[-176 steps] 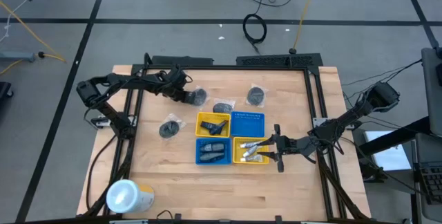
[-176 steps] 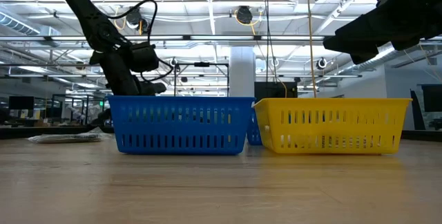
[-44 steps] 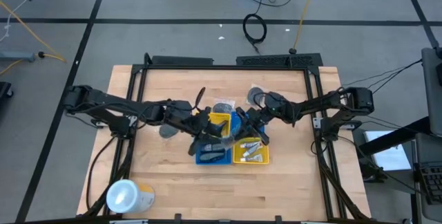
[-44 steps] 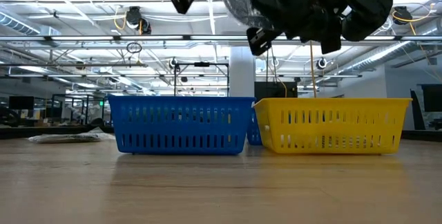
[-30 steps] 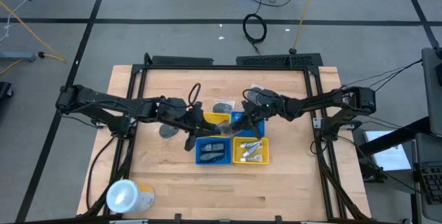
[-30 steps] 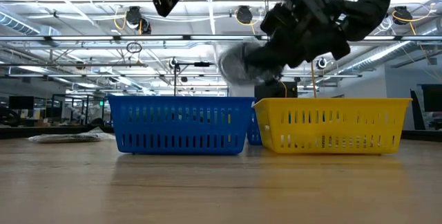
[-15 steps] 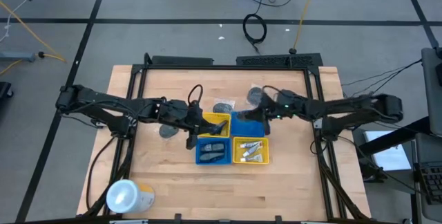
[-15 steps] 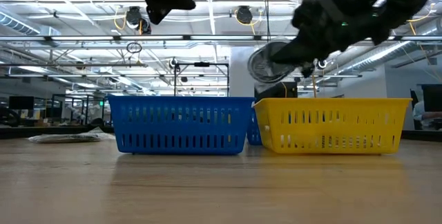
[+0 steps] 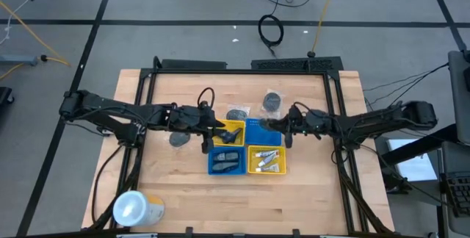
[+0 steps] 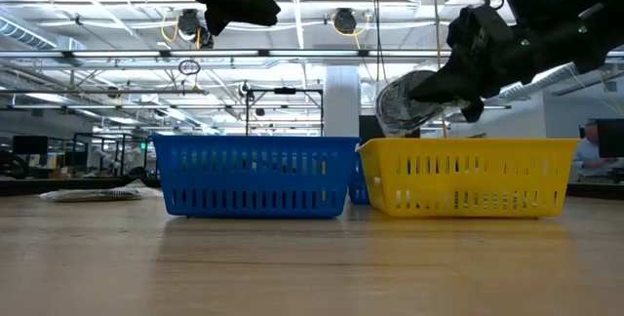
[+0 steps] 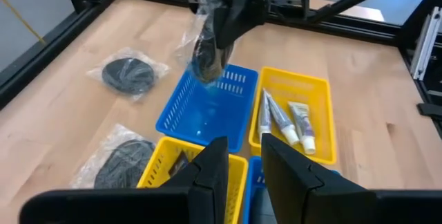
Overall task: Pick & Place Travel size toiletries
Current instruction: Put the black hairbrush into the right blue bin
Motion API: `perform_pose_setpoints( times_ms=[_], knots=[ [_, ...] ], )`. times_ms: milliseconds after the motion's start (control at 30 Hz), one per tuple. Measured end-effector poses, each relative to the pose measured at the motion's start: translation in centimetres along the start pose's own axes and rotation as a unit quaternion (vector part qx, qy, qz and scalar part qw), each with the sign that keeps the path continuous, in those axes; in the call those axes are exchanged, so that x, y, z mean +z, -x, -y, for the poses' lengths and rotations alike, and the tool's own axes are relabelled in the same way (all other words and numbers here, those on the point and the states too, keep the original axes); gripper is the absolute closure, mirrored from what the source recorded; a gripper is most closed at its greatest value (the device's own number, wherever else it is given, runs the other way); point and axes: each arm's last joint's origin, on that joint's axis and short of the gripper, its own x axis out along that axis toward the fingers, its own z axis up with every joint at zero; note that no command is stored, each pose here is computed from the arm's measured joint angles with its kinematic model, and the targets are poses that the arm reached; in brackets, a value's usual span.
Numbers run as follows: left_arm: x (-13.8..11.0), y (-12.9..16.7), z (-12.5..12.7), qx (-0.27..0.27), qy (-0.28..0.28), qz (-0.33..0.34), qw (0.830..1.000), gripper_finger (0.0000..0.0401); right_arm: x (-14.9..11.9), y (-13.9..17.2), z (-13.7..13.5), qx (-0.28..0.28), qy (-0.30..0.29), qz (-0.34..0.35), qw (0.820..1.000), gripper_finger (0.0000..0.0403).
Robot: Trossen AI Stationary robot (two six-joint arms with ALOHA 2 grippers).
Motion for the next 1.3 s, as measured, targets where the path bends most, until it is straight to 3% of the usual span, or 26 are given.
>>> perform_pose_setpoints(
  times_ms=[433,867,1300],
  knots=[
    [0.0,0.0,0.0,0.0,0.0,0.001,1.0,0.0316,-1.2,-1.5,-0.4,-0.007,0.004,-0.002,1.0,0.038],
    [0.0,0.0,0.0,0.0,0.0,0.001,1.0,0.0316,-2.3,-2.9,-0.2,-0.006,-0.001,-0.009,1.0,0.0353],
    [0.0,0.0,0.0,0.0,0.0,0.001,1.0,0.0316,-2.3,-2.9,-0.2,-0.006,0.01,-0.009,1.0,0.0254]
  ],
)
